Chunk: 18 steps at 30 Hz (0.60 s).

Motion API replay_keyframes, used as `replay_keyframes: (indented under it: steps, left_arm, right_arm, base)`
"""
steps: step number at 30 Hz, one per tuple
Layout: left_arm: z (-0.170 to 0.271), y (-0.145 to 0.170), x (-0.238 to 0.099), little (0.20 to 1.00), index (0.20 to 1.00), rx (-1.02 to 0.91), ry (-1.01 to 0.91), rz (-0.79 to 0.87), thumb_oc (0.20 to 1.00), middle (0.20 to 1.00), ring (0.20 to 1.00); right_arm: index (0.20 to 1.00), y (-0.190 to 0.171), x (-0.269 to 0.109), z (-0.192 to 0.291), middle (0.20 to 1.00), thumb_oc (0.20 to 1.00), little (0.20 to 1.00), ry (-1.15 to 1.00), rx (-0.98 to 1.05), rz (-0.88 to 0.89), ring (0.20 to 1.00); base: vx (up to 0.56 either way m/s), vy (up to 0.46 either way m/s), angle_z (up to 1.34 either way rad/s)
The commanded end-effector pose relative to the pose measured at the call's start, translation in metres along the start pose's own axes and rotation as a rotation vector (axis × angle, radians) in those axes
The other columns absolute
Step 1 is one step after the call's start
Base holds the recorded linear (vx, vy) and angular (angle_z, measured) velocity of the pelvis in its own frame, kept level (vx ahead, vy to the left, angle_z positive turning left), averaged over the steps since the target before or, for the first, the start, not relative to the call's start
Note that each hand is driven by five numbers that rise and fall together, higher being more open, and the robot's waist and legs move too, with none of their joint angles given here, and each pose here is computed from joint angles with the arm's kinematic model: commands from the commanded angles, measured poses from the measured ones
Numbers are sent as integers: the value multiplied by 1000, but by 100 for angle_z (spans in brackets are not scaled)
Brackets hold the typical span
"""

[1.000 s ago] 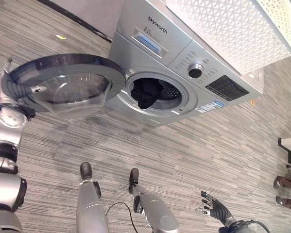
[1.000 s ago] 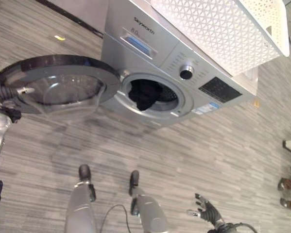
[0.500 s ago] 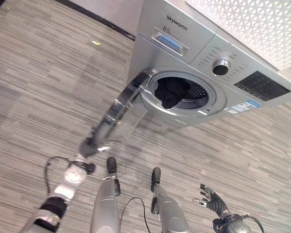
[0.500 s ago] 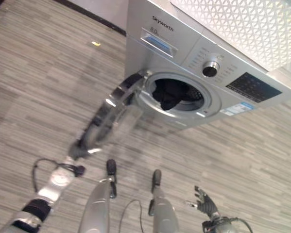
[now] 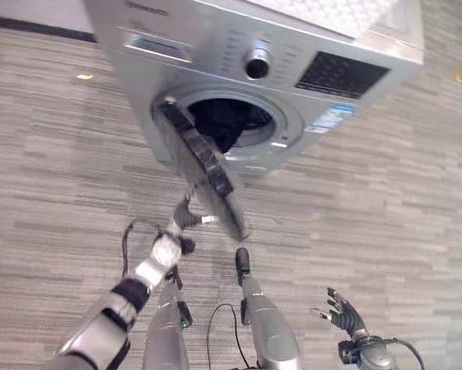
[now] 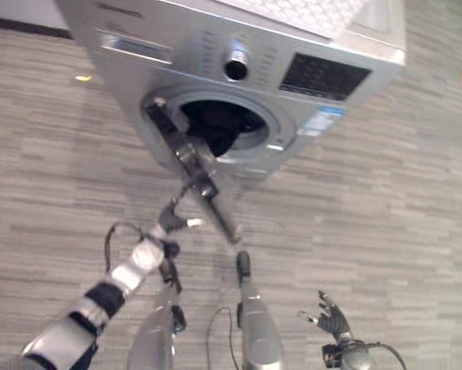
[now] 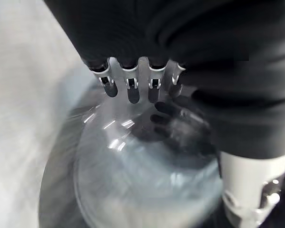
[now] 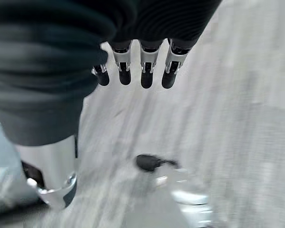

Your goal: Grab the laundry basket,head to the washer,open it,put in the laundry and shut it.

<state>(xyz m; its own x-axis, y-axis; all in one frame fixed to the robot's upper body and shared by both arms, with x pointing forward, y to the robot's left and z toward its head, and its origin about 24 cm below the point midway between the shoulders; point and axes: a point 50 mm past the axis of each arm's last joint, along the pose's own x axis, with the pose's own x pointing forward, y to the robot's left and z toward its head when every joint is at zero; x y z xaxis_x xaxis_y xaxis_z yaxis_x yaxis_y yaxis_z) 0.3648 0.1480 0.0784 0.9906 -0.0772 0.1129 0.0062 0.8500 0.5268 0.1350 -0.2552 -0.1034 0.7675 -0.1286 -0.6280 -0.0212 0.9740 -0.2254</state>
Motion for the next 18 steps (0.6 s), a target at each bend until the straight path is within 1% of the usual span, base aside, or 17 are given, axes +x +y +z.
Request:
replay_keyframes:
  steps: [1, 3, 6, 11, 12, 13, 15, 16, 18]
  left_arm:
    - [98, 15, 41, 1000, 1000, 44, -329, 40, 1000, 1000, 1000]
    - [115, 20, 50, 1000, 1000, 38, -347, 67, 1000, 1000, 1000]
    - [140, 32, 63, 1000, 1000, 106, -375, 80, 1000, 1000, 1000]
    - [178, 72, 72, 1000, 1000, 203, -448, 162, 1000, 1000, 1000]
    - [178, 72, 72, 1000, 1000, 203, -449, 162, 1000, 1000, 1000]
    - [186, 87, 70, 1000, 1000, 202, -478, 198, 1000, 1000, 1000]
    - [181, 86, 69, 1000, 1000, 175, -469, 200, 1000, 1000, 1000]
    - [173, 79, 67, 1000, 1000, 137, -465, 186, 1000, 1000, 1000]
    - [169, 75, 64, 1000, 1000, 123, -473, 175, 1000, 1000, 1000]
  right_arm:
    - [1000, -36, 1, 17, 1000, 1000, 1000, -46, -94, -59, 1000]
    - [1000, -36, 1, 16, 1000, 1000, 1000, -38, -89, -58, 1000]
    - [1000, -38, 1, 17, 1000, 1000, 1000, -31, -116, -39, 1000]
    - [1000, -37, 3, 20, 1000, 1000, 1000, -46, -64, -25, 1000]
    - [1000, -37, 3, 21, 1000, 1000, 1000, -47, -64, -25, 1000]
    - [1000, -36, 3, 17, 1000, 1000, 1000, -35, -53, -32, 1000]
    - [1000, -32, 0, 9, 1000, 1000, 1000, -7, -62, -25, 1000]
    - [1000, -31, -2, 2, 1000, 1000, 1000, 15, -61, -29, 1000]
    - [1000, -30, -3, -2, 1000, 1000, 1000, 28, -49, -32, 1000]
  base:
    - [-10, -4, -47]
    - [83, 23, -36]
    - [47, -10, -24]
    - [17, -14, -28]
    - [41, -40, -21]
    - [72, -65, -13]
    - [75, -64, -8]
    - [39, -24, -3]
    - [59, -39, -1]
